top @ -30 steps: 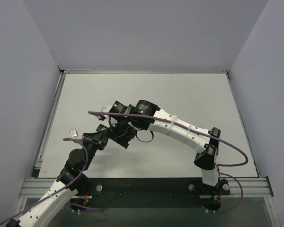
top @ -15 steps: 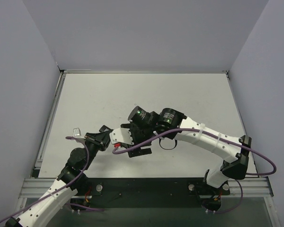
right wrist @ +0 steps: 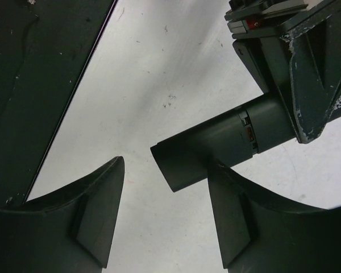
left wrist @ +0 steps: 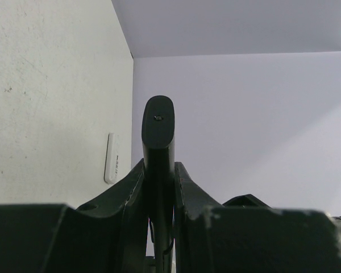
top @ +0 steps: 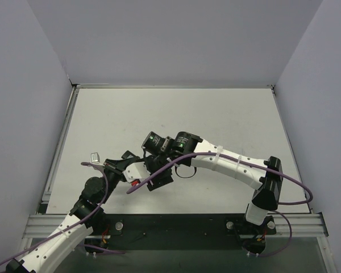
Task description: Load the batteries into the remote control
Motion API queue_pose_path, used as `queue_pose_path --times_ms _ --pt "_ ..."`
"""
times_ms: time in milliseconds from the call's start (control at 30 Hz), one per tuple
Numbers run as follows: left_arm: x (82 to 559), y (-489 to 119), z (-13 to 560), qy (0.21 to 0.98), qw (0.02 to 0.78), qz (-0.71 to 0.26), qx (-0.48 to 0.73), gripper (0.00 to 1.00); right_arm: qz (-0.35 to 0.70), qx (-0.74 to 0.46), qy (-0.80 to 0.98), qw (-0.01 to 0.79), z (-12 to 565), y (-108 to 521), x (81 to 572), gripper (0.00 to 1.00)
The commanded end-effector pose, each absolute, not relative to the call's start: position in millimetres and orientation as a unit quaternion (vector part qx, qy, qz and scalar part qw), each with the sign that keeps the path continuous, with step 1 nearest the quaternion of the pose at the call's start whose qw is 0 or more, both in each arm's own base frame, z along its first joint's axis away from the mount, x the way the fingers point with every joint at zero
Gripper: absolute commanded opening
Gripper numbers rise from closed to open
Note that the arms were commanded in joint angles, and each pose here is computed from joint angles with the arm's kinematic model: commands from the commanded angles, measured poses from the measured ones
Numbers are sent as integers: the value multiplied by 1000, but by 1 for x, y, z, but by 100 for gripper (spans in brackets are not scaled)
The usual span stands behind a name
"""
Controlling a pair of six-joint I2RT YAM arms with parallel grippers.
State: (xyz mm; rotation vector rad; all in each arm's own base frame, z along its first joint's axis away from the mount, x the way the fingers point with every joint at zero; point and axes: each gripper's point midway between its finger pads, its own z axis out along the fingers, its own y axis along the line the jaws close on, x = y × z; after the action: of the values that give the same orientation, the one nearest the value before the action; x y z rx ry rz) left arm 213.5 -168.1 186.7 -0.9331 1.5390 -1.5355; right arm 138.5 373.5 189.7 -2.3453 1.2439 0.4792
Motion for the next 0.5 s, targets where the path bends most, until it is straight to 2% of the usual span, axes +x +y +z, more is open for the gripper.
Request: queue_pose_path --times_ms 0,467 --pt "209 -172 203 582 379 -630 -348 0 188 -851 432 231 199 381 140 54" --pt "206 -170 230 552 376 -659 -346 0 166 -848 460 203 168 376 148 38"
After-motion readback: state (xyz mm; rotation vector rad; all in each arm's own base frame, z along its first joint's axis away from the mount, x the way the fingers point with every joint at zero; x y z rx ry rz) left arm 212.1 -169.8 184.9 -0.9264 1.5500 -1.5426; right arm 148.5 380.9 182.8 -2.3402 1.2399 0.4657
